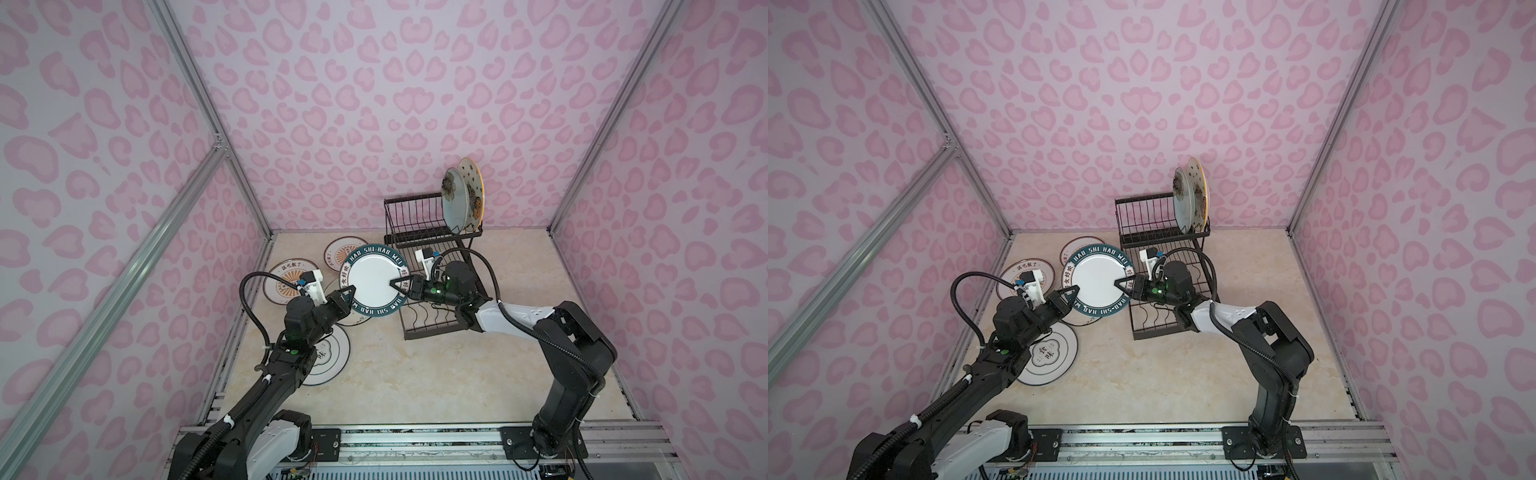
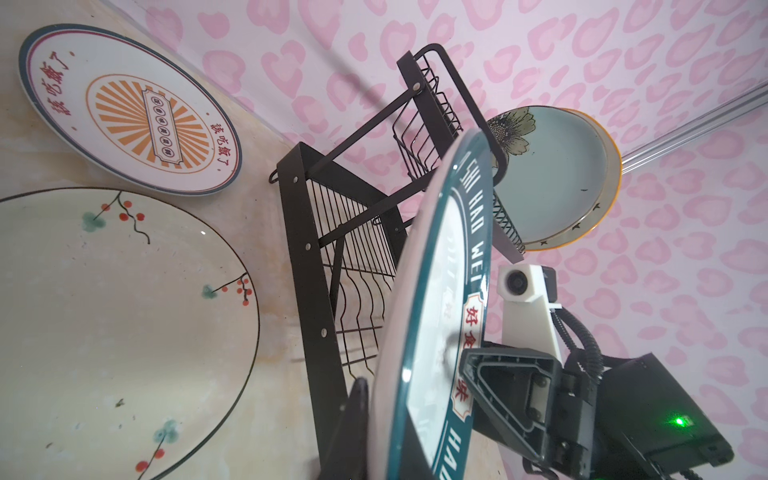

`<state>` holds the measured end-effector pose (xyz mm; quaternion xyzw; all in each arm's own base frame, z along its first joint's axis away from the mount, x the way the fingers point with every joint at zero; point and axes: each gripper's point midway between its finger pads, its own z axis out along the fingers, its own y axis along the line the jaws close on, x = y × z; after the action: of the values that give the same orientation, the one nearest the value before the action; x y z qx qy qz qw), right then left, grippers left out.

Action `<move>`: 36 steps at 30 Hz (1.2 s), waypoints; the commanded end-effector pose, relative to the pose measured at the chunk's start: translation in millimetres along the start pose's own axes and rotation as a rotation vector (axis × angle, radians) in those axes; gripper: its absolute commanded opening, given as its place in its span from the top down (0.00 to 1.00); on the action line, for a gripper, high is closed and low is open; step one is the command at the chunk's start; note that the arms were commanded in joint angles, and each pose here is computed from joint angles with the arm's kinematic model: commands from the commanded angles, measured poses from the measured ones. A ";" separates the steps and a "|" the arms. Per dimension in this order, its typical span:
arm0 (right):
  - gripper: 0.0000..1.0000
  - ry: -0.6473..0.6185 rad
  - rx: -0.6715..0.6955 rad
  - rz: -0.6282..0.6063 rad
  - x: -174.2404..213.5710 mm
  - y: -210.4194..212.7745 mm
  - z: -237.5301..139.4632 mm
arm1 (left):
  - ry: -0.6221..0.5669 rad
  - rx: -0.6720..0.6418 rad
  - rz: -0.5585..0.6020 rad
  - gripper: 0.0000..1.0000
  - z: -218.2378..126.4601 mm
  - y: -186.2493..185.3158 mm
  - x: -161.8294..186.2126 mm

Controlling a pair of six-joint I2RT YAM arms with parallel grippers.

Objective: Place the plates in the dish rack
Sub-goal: 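Carry the green-rimmed plate over the rack toward the far slots with the right gripper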

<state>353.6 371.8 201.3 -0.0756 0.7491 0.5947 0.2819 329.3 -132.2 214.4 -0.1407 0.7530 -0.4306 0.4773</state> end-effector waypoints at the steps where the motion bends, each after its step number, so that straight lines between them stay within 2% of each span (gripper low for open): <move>1: 0.73 0.006 -0.053 -0.024 0.0 12.9 2.9 | -0.035 0.058 0.032 0.97 -1.2 -14.8 -9.2; 9: 0.79 0.019 -0.066 -0.030 1.3 17.1 7.3 | 0.000 0.053 0.053 0.97 2.4 -16.0 -6.7; 20: 1.00 0.025 -0.071 -0.040 0.6 21.1 8.9 | 0.025 0.017 0.084 0.97 3.7 -14.7 -7.2; 25: 1.00 0.027 -0.085 -0.047 -0.4 25.9 9.4 | 0.036 0.009 0.099 0.97 4.2 -15.1 -7.3; 31: 1.00 0.020 -0.090 -0.062 -2.9 30.1 8.0 | 0.041 0.000 0.115 0.59 3.7 -15.5 -7.9; 36: 1.00 0.012 -0.077 -0.080 -5.7 31.8 5.5 | 0.039 -0.011 0.132 0.46 1.1 -15.8 -9.3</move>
<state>346.3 385.1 217.1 -0.1001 0.7375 0.6090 0.2742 332.7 -135.8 225.8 -0.1027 0.7731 -0.4032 0.4787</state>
